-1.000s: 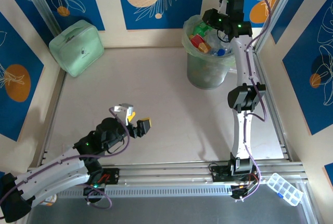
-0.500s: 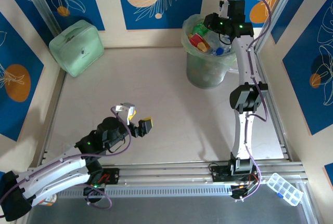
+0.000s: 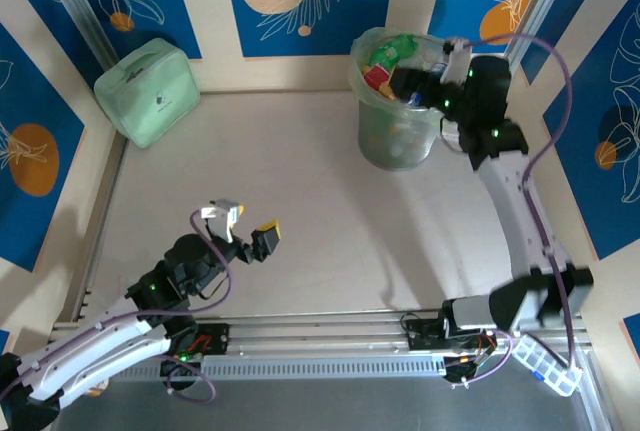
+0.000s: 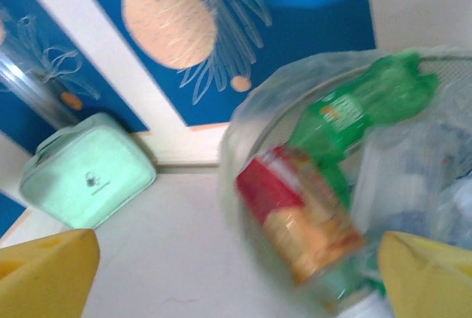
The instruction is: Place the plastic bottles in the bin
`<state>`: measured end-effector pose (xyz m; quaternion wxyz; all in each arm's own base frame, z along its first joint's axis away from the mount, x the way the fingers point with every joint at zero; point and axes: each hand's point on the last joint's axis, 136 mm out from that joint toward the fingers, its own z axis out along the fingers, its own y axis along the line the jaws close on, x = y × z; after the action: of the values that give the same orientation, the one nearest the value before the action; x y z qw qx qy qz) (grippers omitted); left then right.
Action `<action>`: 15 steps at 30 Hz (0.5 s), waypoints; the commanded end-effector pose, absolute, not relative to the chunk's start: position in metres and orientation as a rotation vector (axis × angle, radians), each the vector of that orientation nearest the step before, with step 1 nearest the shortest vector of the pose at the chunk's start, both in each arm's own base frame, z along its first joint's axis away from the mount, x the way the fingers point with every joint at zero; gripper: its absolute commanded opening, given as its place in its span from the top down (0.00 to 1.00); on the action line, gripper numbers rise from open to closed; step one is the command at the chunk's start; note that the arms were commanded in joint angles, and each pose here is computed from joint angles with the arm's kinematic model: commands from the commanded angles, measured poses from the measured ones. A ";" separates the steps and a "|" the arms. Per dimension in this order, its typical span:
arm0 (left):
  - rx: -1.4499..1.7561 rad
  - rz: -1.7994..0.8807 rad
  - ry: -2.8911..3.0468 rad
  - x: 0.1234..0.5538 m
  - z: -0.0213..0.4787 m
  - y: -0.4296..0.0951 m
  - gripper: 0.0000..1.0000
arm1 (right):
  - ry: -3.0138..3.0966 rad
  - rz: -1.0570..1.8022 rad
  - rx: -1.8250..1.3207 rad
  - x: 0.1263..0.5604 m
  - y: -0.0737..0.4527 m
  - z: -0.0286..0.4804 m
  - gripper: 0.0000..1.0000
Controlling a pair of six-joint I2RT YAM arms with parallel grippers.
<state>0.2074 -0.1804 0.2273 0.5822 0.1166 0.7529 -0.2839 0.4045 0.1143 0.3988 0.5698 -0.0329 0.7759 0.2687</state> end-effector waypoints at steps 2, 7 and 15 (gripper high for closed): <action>0.110 -0.502 1.663 0.221 0.248 -0.144 0.00 | 1.739 0.475 -0.088 0.368 0.114 0.373 0.01; 0.052 -0.293 1.371 0.234 0.274 -0.121 0.01 | 1.732 0.373 0.073 0.338 0.091 0.332 0.01; 0.622 -0.005 1.386 0.281 0.252 -0.175 0.01 | 1.692 0.221 -0.329 0.326 0.093 0.224 0.01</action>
<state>0.2774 -0.1554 0.2175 0.6832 0.1949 0.7036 -0.0145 0.3279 0.0845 0.2315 0.6050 -0.0438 0.7859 0.1199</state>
